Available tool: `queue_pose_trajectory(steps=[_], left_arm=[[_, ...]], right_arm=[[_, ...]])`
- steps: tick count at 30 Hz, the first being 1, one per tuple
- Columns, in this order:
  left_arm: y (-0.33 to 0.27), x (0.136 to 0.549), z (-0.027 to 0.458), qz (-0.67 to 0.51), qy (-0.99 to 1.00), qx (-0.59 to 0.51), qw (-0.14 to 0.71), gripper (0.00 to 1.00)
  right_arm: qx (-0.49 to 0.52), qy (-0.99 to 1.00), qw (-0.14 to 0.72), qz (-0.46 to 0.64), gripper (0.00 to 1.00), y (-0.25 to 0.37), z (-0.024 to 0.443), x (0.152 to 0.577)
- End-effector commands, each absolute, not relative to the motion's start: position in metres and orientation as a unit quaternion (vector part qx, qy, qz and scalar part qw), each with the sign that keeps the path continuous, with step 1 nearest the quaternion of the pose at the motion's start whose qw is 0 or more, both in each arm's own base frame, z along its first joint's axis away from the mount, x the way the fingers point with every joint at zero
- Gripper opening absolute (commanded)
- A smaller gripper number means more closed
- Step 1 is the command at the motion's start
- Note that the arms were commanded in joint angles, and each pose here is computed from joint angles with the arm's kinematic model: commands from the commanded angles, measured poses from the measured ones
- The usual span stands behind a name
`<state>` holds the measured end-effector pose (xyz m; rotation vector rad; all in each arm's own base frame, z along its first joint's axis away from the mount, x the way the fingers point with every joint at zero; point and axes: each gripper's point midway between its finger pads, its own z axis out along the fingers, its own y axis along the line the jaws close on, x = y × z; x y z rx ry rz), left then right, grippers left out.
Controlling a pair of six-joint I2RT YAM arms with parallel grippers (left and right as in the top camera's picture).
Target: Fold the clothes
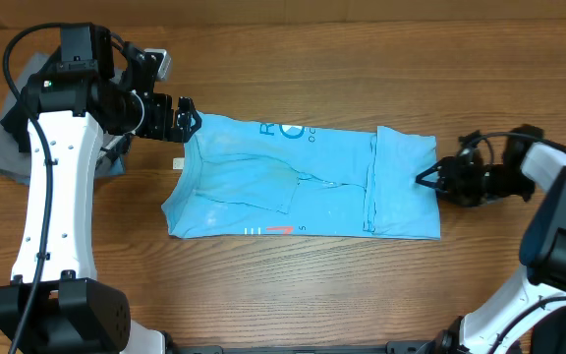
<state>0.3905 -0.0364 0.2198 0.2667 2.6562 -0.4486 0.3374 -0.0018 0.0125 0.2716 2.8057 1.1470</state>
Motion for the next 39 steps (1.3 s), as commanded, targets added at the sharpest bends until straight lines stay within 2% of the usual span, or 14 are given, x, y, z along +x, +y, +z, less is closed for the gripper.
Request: queue_pose_trajectory(steps=[1,5,7,10,12,13,25,33,39], left_arm=[[-0.034,0.392,0.24,-0.152,0.951,0.111,0.246,1.0],[-0.035,0.392,0.24,-0.154,0.951,0.111,0.246,1.0],[-0.035,0.391,0.24,-0.156,0.95,0.111,0.246,1.0],[-0.035,0.391,0.241,-0.156,0.95,0.111,0.246,1.0],[-0.035,0.391,0.24,-0.156,0.95,0.111,0.246,1.0],[-0.035,0.391,0.24,-0.156,0.95,0.111,0.246,1.0],[-0.035,0.392,0.241,-0.155,0.95,0.112,0.246,1.0],[-0.035,0.392,0.241,-0.155,0.95,0.111,0.247,1.0],[-0.035,0.392,0.241,-0.155,0.95,0.112,0.248,1.0]], right_arm=[[0.059,0.939,-0.002,0.338,0.52,0.01,-0.019,0.319],[0.055,0.943,-0.002,0.327,0.32,0.013,-0.025,0.319],[0.07,0.945,-0.005,0.319,0.24,0.009,-0.026,0.319],[0.11,0.941,-0.007,0.319,0.19,0.0,-0.024,0.323],[0.127,0.939,-0.009,0.319,0.06,-0.007,-0.02,0.325],[0.137,0.938,-0.011,0.319,0.04,-0.01,-0.017,0.326],[0.191,0.958,0.025,0.212,0.04,-0.046,0.047,0.341],[0.166,0.971,0.049,0.164,0.04,-0.003,0.087,0.341],[0.136,0.984,0.054,0.098,0.04,0.051,0.089,0.34]])
